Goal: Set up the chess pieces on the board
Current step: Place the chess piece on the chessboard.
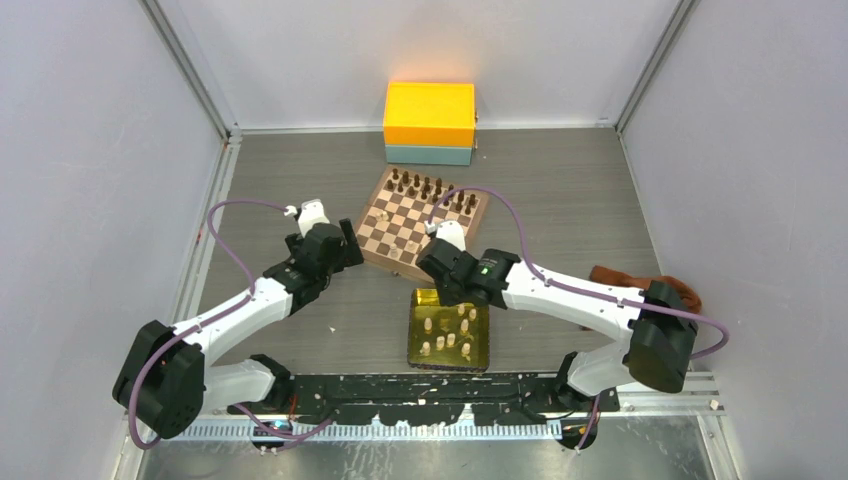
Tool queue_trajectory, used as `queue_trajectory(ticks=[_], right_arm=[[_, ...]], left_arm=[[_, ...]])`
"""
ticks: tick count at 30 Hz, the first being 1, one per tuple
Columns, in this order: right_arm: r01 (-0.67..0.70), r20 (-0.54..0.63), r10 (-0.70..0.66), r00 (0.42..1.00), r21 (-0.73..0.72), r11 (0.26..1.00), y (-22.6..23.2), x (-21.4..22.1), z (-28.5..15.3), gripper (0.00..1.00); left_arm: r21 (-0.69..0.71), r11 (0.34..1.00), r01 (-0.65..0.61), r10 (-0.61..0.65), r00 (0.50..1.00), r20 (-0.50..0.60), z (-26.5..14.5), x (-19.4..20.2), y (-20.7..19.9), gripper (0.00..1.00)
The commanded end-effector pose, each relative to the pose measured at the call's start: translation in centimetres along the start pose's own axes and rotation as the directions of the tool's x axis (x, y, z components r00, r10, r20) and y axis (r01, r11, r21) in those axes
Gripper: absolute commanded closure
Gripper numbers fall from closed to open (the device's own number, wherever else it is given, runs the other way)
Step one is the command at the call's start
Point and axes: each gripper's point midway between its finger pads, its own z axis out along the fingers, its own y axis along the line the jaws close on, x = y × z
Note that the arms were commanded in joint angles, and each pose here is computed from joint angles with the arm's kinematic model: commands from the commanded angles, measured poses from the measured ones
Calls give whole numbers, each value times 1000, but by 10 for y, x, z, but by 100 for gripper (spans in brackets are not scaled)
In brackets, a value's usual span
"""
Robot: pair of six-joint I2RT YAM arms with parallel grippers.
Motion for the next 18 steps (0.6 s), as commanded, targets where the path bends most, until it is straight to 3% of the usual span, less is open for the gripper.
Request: queue_trajectory(ticks=[1, 18], right_arm=[[16, 105, -13, 994, -23, 1000, 14, -44, -15, 99], [24, 92, -18, 996, -61, 998, 38, -109, 34, 99]], left_arm=[[20, 999, 48, -49, 997, 55, -3, -16, -5, 4], [29, 998, 52, -53, 997, 62, -5, -20, -7, 4]])
